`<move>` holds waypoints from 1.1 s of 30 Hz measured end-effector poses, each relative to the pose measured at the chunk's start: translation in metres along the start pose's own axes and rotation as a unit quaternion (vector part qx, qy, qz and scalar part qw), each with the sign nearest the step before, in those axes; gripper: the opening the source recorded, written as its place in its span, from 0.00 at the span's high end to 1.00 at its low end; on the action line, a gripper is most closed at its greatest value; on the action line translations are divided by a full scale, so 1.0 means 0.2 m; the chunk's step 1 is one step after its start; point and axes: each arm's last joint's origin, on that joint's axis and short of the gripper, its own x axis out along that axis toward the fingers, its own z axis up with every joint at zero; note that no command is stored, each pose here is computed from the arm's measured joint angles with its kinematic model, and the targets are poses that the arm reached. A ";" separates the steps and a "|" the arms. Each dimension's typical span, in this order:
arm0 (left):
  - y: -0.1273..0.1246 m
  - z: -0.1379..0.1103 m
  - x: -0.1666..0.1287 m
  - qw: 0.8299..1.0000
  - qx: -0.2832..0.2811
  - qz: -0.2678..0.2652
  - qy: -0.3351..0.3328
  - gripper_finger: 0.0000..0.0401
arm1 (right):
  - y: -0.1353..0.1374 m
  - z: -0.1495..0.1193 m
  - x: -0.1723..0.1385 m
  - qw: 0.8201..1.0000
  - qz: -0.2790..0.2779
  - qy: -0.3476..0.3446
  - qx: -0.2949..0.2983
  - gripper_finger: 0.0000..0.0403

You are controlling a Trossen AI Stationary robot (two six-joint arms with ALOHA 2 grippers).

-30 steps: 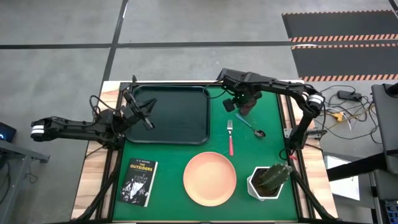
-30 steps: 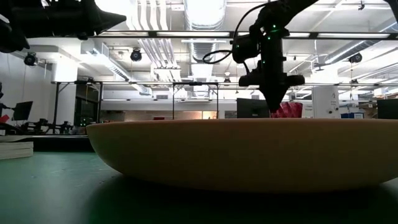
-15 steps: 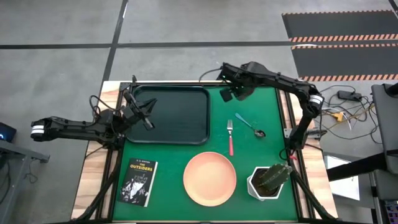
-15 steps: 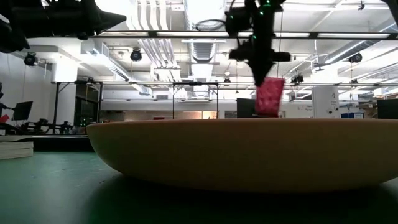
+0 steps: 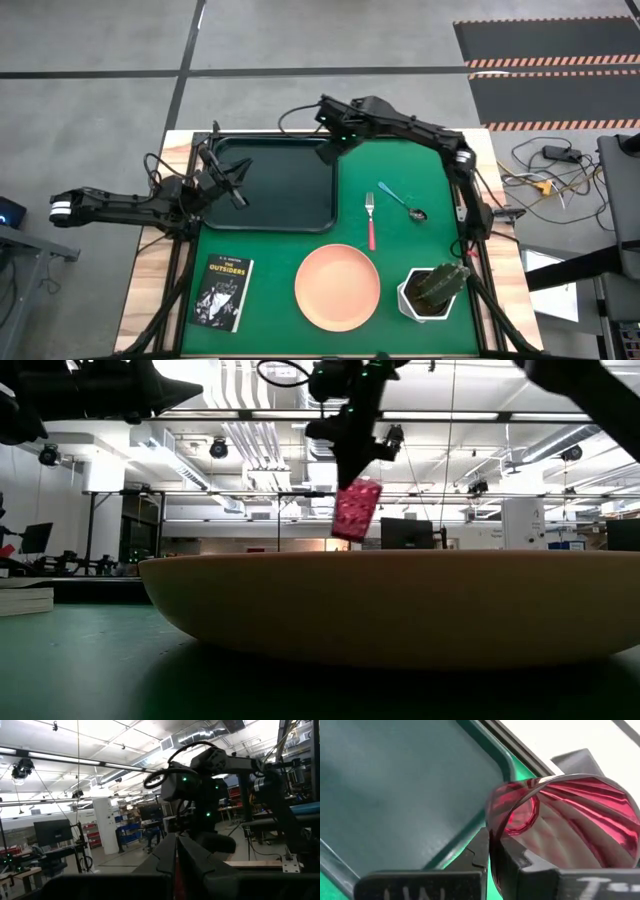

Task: Pick and place plate/cup/fork/spoon on tray
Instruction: Put the red glass cup on the top right of the black serving tray

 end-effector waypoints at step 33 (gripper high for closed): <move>0.00 0.00 0.00 1.000 0.000 0.000 0.000 1.00 | 0.16 0.09 0.53 0.996 0.003 -0.002 -0.094 0.95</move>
